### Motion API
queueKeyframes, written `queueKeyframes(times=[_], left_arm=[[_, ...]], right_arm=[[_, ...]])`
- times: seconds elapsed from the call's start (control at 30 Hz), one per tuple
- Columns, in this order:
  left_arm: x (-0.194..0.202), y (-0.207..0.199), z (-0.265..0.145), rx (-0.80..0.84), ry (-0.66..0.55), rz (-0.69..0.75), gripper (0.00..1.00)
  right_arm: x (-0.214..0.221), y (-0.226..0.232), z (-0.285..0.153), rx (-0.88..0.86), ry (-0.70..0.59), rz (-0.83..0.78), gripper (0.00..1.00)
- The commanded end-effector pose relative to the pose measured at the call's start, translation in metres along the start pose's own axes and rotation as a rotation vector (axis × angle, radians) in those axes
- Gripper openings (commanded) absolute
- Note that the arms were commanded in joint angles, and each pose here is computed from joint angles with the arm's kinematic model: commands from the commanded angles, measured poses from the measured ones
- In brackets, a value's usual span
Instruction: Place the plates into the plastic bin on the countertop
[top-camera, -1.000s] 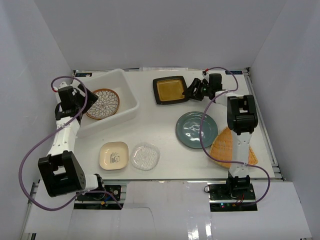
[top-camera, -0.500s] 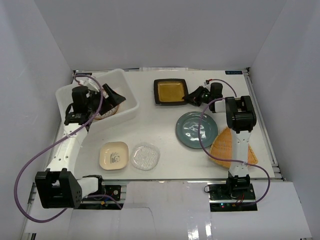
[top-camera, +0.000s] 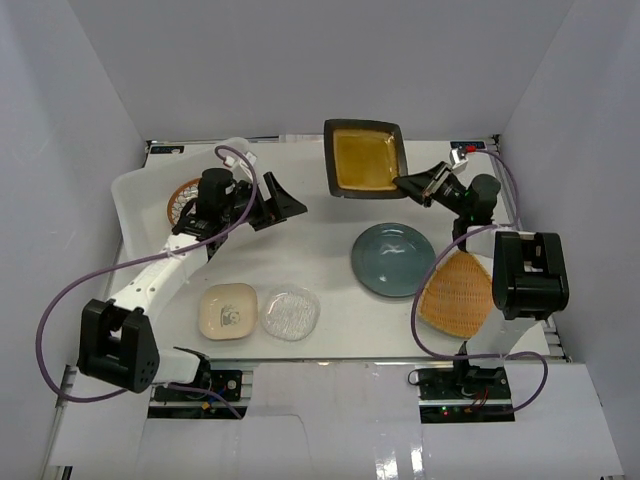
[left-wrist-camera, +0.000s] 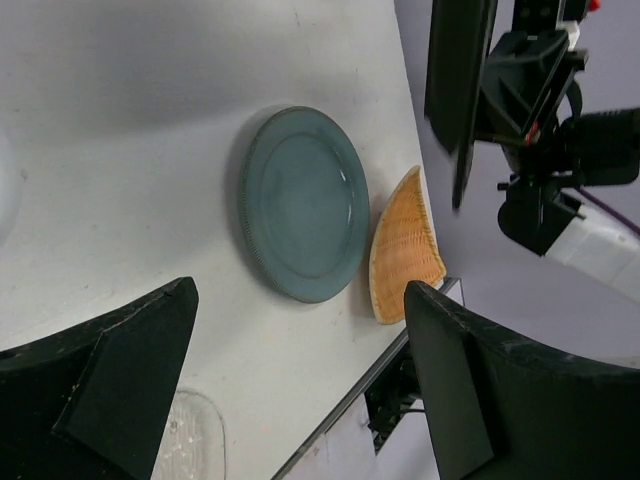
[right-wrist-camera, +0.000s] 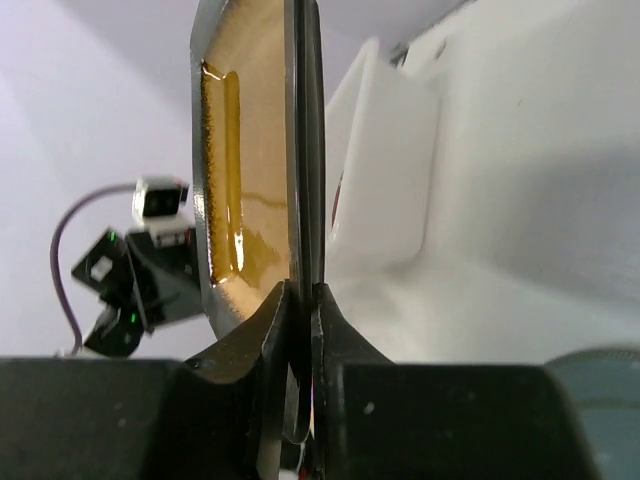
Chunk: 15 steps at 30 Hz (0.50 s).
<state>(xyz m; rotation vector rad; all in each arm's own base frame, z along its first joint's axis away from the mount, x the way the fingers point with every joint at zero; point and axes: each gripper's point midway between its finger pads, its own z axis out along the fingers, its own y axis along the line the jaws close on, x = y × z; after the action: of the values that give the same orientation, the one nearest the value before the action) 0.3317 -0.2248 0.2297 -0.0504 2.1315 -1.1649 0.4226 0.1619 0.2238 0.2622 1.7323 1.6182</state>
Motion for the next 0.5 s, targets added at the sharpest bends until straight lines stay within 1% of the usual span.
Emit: queueKeyframes(times=[0.0, 0.07, 0.13, 0.27, 0.37, 0.4, 0.47], left_arm=[[-0.024, -0.036, 0.01, 0.12, -0.048, 0.035, 0.94], [-0.029, -0.043, 0.017, 0.16, -0.056, 0.035, 0.94], [-0.026, -0.047, 0.02, 0.191, -0.051, 0.031, 0.94], [-0.018, -0.042, 0.027, 0.221, -0.05, 0.003, 0.92], [-0.011, -0.029, 0.038, 0.201, -0.034, -0.02, 0.78], [-0.011, -0.025, 0.04, 0.189, -0.034, -0.028, 0.7], [-0.009, -0.02, 0.043, 0.18, -0.033, -0.039, 0.68]], right_arm=[[0.036, 0.044, -0.013, -0.134, 0.085, -0.093, 0.08], [0.05, 0.053, -0.015, -0.143, 0.109, -0.112, 0.08], [0.061, 0.055, -0.018, -0.139, 0.126, -0.126, 0.08], [0.083, 0.059, -0.016, -0.138, 0.177, -0.147, 0.08], [0.097, 0.065, -0.012, -0.163, 0.218, -0.159, 0.08], [0.101, 0.066, -0.012, -0.167, 0.227, -0.16, 0.08], [0.104, 0.062, -0.011, -0.156, 0.227, -0.15, 0.08]])
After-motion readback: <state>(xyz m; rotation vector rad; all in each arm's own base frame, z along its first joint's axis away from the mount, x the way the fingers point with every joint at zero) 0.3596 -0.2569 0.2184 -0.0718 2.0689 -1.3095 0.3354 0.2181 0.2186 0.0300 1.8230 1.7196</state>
